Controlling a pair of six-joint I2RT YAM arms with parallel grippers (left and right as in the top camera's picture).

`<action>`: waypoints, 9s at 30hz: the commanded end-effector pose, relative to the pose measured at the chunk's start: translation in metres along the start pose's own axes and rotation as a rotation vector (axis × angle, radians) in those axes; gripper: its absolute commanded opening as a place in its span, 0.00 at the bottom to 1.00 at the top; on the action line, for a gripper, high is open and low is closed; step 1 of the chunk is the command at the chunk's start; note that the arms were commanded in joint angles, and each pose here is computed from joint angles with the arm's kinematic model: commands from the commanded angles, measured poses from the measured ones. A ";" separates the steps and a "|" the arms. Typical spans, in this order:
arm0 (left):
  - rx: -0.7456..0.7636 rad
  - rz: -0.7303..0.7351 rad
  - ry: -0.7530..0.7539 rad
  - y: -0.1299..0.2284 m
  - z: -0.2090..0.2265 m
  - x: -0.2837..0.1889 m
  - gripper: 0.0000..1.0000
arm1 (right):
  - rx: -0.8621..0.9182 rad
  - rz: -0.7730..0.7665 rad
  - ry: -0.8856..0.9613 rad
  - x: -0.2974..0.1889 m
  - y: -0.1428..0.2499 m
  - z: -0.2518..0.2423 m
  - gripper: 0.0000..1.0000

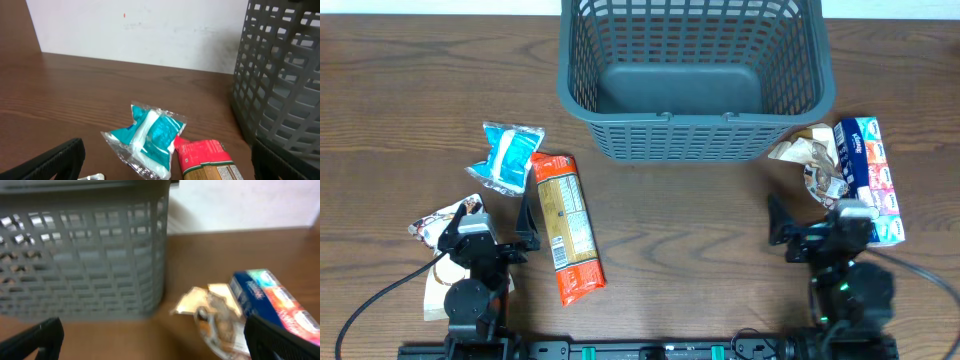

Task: Pack container
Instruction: 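Move the right gripper down over the small teal wipe pack, then close the right gripper on the teal wipe pack and lift it, then carry the teal wipe pack with the right gripper over the basket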

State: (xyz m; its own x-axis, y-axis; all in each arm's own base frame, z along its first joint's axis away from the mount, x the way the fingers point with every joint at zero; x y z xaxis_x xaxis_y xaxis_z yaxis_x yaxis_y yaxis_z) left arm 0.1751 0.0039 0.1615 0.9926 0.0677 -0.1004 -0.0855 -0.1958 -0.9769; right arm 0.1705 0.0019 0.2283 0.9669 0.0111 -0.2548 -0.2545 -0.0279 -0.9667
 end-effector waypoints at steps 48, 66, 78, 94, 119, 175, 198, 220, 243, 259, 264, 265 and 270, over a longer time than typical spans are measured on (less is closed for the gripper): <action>-0.007 0.044 -0.045 0.013 0.006 0.001 0.99 | -0.307 0.994 -0.032 0.034 -0.020 -0.039 0.99; -0.007 0.044 -0.045 0.013 0.006 0.001 0.99 | -0.391 1.144 -0.176 0.047 0.059 -0.073 0.99; -0.007 0.044 -0.045 0.013 0.006 0.001 0.99 | -0.446 1.198 -0.224 0.056 0.109 -0.079 0.99; -0.007 0.044 -0.045 0.013 0.006 0.001 0.99 | -0.400 1.252 -0.212 0.082 0.158 -0.095 0.96; -0.007 0.044 -0.045 0.013 0.006 0.001 0.99 | -0.403 1.228 -0.090 0.081 0.140 -0.109 0.99; -0.007 0.044 -0.045 0.013 0.006 0.001 0.99 | -0.208 1.031 -0.040 0.080 0.132 -0.093 0.01; -0.007 0.044 -0.045 0.013 0.006 0.001 0.98 | -0.074 0.493 0.131 0.115 -0.079 -0.082 0.01; -0.007 0.044 -0.045 0.013 0.006 0.001 0.99 | -0.497 -0.231 -0.208 0.101 -0.268 0.044 0.01; -0.007 0.044 -0.045 0.013 0.006 0.001 0.99 | -0.550 0.003 0.223 0.106 -0.249 -0.007 0.01; -0.007 0.044 -0.045 0.013 0.006 0.001 0.99 | -0.681 -0.182 -0.359 0.108 -0.246 0.087 0.01; -0.007 0.044 -0.045 0.013 0.006 0.001 0.99 | -0.712 -0.146 -0.450 0.128 -0.244 0.099 0.01; -0.007 0.044 -0.045 0.013 0.006 0.001 0.99 | -0.730 -0.131 -0.488 0.132 -0.244 0.103 0.01; -0.007 0.044 -0.045 0.013 0.006 0.001 0.98 | -0.788 -0.058 -0.613 0.152 -0.250 0.118 0.01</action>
State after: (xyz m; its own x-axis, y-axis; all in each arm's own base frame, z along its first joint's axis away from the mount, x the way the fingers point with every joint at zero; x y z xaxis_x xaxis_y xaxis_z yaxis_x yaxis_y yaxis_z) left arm 0.1750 0.0042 0.1617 0.9924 0.0708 -0.1008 -0.0853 -0.1958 -0.9769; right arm 0.3743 0.1137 0.4096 0.7848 0.4541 -0.4217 -0.0246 -0.6571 -0.7534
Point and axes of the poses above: each gripper's point midway between its finger pads, its own x axis out along the fingers, its own z axis along the line the jaws close on, y = z × x, the point moved 7 cm from there along -x, back along the fingers, and after that the axes turned 6 degrees about -x, right-handed, at the moved point
